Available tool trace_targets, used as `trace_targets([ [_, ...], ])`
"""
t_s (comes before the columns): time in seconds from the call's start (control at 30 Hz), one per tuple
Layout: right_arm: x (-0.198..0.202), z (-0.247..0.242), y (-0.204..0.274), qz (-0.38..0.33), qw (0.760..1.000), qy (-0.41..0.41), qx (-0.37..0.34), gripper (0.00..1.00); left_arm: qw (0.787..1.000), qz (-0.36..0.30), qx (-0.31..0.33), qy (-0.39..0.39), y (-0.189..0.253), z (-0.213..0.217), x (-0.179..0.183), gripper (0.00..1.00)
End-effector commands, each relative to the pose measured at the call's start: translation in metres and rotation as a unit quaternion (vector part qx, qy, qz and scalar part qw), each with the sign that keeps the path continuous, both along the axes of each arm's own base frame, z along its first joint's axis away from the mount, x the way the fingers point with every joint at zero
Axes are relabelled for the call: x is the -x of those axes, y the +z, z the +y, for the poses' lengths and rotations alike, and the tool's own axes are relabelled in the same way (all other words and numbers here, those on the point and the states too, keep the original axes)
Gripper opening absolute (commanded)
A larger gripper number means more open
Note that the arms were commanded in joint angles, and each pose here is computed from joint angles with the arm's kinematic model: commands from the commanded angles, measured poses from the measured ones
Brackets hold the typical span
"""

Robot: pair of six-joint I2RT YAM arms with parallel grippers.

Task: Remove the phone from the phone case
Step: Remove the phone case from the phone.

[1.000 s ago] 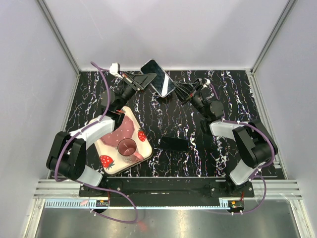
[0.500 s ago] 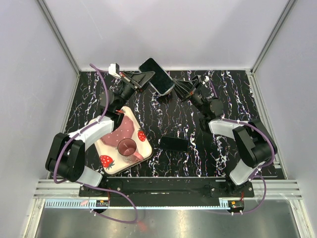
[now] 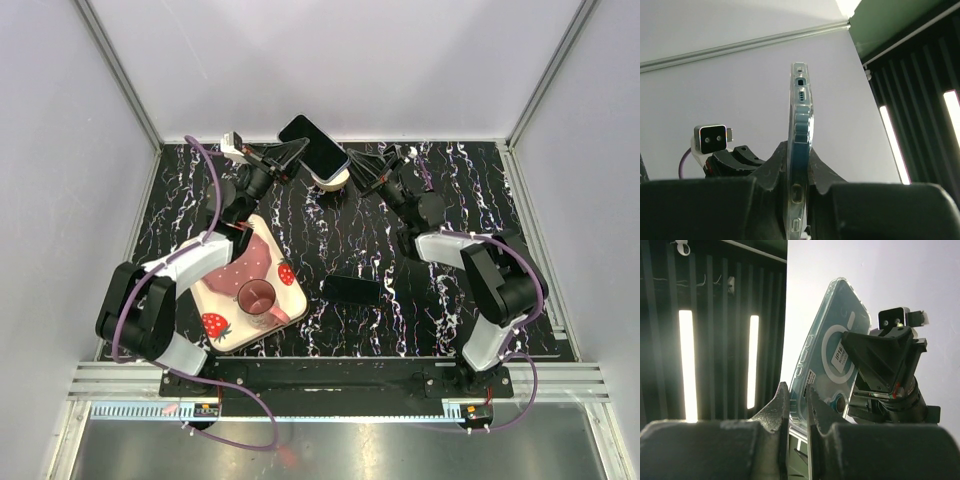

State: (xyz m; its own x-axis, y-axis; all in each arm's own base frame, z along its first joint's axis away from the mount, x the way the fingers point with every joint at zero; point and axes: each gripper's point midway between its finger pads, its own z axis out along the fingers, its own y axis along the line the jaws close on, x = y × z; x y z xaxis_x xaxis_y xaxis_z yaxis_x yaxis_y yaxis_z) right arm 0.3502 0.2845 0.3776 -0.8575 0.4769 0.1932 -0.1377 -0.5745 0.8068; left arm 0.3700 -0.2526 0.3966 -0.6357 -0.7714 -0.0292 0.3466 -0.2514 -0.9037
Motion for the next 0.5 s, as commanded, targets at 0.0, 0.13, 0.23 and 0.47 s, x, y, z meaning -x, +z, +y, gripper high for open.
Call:
trace_targets([
  [0.0, 0.008, 0.016, -0.014, 0.001, 0.999, 0.048, 0.001, 0.00, 0.934, -0.260, 0.217, -0.114, 0.146, 0.038, 0.123, 0.00],
  [0.13, 0.006, 0.018, -0.018, 0.000, 0.999, 0.046, 0.007, 0.00, 0.928, -0.264, 0.239, -0.110, 0.159, 0.045, 0.124, 0.00],
  [0.23, 0.005, 0.019, -0.023, 0.000, 0.999, 0.041, 0.014, 0.00, 0.923, -0.266, 0.253, -0.112, 0.167, 0.050, 0.126, 0.00],
  [0.47, 0.002, 0.024, -0.042, 0.012, 0.998, 0.045, 0.031, 0.00, 0.917, -0.253, 0.285, -0.120, 0.174, 0.057, 0.121, 0.00],
])
